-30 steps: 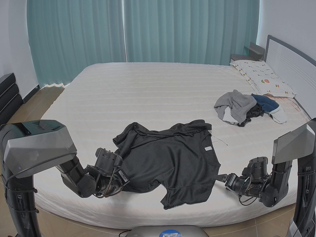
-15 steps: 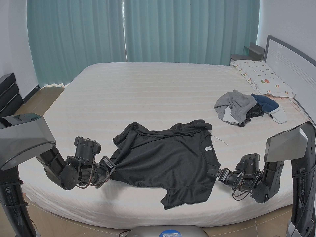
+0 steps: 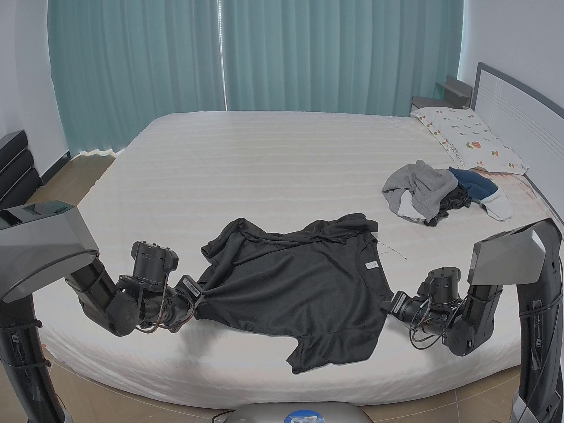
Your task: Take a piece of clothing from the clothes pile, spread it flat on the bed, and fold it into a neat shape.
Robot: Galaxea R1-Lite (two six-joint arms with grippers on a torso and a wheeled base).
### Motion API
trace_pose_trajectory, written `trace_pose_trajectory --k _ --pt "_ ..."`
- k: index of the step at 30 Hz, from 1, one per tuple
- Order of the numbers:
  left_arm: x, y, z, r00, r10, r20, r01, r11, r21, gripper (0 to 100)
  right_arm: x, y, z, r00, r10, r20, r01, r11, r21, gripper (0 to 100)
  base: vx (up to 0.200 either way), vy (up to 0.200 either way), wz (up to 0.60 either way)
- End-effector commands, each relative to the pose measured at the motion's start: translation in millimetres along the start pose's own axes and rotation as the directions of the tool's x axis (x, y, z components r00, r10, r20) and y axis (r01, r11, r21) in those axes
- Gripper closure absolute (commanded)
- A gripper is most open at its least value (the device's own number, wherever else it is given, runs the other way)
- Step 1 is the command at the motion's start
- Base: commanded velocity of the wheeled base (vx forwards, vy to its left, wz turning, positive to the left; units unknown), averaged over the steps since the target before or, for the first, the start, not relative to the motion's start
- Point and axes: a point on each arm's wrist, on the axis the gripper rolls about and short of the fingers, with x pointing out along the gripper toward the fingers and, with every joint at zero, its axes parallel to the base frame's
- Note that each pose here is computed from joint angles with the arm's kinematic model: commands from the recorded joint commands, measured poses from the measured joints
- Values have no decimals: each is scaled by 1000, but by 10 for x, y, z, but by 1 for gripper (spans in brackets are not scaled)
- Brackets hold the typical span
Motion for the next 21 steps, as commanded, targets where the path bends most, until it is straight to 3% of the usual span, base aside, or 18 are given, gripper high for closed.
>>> trace_pose_trajectory --k 1,5,10,11,15,21 --pt "20 12 22 1000 3 4 -3 1000 -5 100 104 78 171 997 29 70 -29 1000 -2 100 0 0 0" --pt "20 12 22 1000 3 4 -3 1000 -7 100 189 171 294 989 59 134 -58 998 -8 100 0 0 0" --pt "19 18 13 1000 6 2 -6 1000 -3 100 23 117 207 994 27 104 -27 1000 0 100 0 0 0" --pt "20 14 15 1000 4 2 -4 1000 -3 100 -61 151 226 994 35 99 -35 999 -1 0 0 0 0" --pt "24 15 9 1000 5 1 -5 1000 0 100 -184 154 194 998 46 39 -46 999 5 0 0 0 0" --pt "23 19 7 1000 6 0 -6 1000 1 100 -142 4 61 996 -53 -74 49 998 -49 0 0 0 0"
